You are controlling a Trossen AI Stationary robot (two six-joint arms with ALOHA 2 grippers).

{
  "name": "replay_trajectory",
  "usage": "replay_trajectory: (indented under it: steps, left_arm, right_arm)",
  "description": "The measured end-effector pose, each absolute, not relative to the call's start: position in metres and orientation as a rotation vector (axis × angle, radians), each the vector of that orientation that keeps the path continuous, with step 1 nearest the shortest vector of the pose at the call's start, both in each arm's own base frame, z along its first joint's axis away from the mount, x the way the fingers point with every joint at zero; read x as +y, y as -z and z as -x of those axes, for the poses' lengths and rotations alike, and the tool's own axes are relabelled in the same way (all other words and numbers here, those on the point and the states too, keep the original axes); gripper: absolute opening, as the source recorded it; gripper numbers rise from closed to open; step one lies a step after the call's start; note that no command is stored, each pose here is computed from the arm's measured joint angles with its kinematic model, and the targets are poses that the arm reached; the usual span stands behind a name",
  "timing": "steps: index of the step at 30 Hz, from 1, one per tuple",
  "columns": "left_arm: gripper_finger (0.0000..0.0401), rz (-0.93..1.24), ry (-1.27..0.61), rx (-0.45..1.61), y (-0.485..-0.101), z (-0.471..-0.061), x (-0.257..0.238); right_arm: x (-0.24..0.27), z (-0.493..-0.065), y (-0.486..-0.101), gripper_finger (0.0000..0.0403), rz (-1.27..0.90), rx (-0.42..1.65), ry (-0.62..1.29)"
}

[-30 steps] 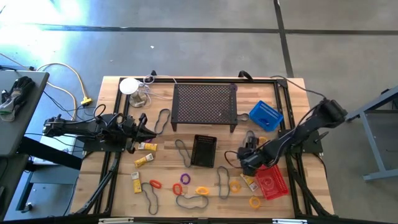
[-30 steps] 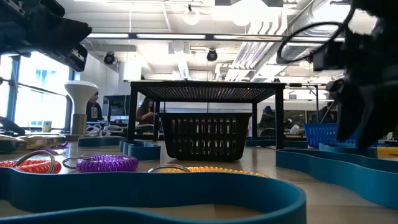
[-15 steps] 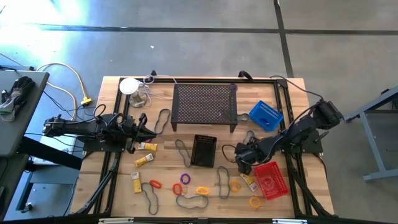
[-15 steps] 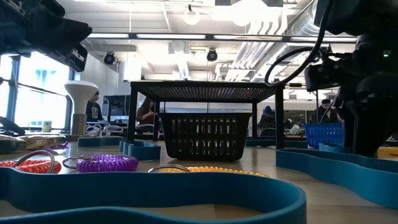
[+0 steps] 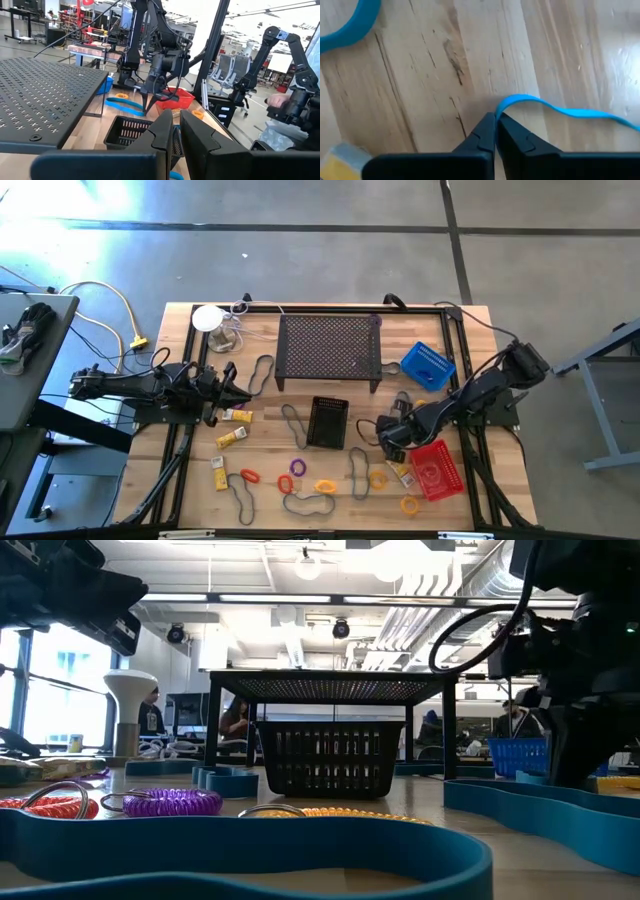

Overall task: Pick & Place Office Desk Supplies
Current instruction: Put the blue rubber band into the orange bin

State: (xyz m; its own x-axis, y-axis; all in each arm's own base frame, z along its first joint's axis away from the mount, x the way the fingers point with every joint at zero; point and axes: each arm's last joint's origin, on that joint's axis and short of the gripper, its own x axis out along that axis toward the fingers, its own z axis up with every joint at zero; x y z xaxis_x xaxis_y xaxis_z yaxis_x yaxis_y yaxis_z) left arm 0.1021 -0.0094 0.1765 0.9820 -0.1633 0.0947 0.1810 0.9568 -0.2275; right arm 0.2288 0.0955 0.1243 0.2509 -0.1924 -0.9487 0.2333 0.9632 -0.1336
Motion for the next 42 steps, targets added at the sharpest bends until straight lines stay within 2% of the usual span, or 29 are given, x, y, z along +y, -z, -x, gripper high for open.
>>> replay_trajectory:
  steps: [4, 11, 25, 30, 36, 39, 42]
  left_arm:
    - [0.0029, 0.238, 0.175, -0.075, -0.177, -0.102, -0.009]
    - [0.0029, 0.238, 0.175, -0.075, -0.177, -0.102, -0.009]
    - [0.0029, 0.241, 0.175, -0.075, -0.177, -0.102, -0.009]
    - [0.0029, 0.241, 0.175, -0.075, -0.177, -0.102, -0.009]
    - [0.0029, 0.241, 0.175, -0.075, -0.177, -0.102, -0.009]
    - [0.0029, 0.242, 0.175, -0.075, -0.177, -0.102, -0.009]
    - [0.0029, 0.251, 0.175, -0.074, -0.177, -0.102, -0.009]
  right_arm:
    - [0.102, -0.231, -0.139, 0.0003, 0.066, 1.294, 0.305]
    - [0.123, -0.237, -0.195, 0.0003, 0.152, 1.303, 0.383]
    - [0.189, -0.213, -0.276, 0.0003, 0.069, 1.127, 0.349]
    - [0.210, -0.196, -0.303, 0.0003, 0.149, 0.998, 0.270]
    - [0.229, -0.179, -0.326, 0.0003, 0.093, 0.943, 0.174]
    - [0.236, -0.168, -0.327, 0.0003, -0.021, 1.025, 0.150]
    - [0.238, -0.155, -0.324, 0.0003, -0.167, 1.150, 0.210]
